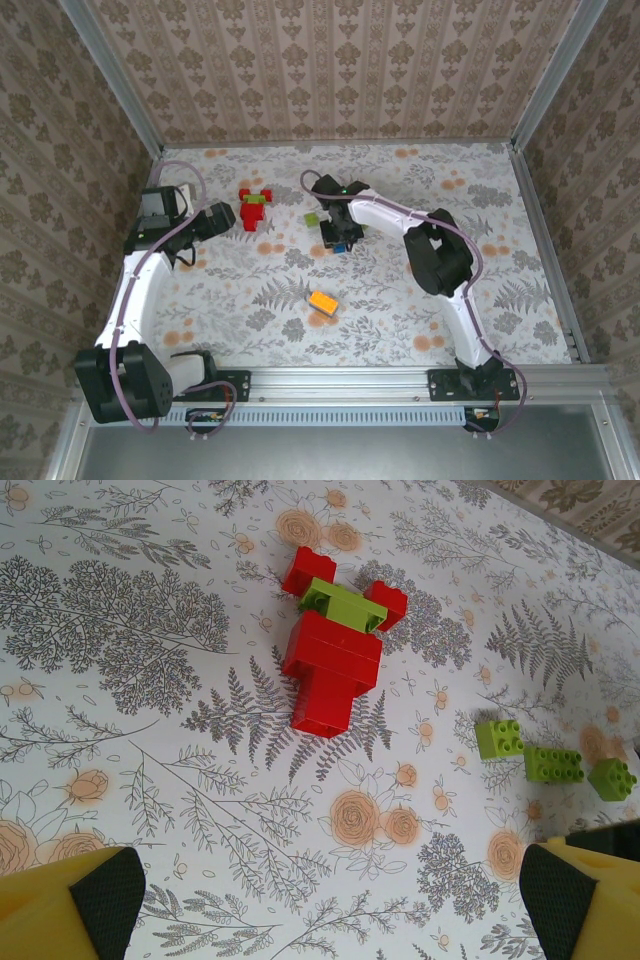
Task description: Assemble a carrot with lego
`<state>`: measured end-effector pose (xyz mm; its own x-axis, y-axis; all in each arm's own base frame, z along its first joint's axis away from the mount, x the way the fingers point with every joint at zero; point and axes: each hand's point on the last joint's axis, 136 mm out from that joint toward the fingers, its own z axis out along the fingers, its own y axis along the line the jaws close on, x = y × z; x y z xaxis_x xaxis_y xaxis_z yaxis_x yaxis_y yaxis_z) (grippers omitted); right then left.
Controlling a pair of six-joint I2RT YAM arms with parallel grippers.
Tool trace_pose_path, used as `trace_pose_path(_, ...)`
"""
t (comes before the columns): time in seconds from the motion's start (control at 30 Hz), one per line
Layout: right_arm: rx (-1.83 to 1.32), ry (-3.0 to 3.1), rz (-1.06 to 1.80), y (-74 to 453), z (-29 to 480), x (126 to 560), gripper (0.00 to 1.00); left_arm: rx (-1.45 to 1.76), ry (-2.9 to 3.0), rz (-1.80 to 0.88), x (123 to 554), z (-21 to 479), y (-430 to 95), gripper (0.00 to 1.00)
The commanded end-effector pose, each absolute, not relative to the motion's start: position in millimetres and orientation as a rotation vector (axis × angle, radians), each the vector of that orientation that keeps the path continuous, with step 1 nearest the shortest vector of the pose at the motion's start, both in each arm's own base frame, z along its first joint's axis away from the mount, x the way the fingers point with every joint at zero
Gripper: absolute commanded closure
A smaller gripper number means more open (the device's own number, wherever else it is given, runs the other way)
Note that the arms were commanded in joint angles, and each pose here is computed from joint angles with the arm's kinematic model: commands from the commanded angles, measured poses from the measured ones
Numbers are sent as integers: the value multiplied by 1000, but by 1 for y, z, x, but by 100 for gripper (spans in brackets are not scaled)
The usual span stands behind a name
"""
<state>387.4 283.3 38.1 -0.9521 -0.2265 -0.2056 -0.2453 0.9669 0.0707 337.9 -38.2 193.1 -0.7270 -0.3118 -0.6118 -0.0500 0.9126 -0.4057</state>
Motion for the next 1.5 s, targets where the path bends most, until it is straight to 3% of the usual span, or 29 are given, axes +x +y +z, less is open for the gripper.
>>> trace_pose_path(0.0, -601, 2867, 144, 292, 90, 348, 67, -228, 2328, -476, 340, 206, -40, 0)
trace_pose_path(0.27, -995, 2773, 154, 291, 120, 274, 66, -229, 2328, -475, 340, 206, -40, 0)
trace_pose_path(0.53, -1194, 2677, 264, 296, 129, 236, 65, -227, 2333, -472, 339, 205, -41, 0)
trace_pose_path(1.47, -1497, 2635, 178, 326, 104, 211, 65, -228, 2339, -461, 339, 204, -40, 0)
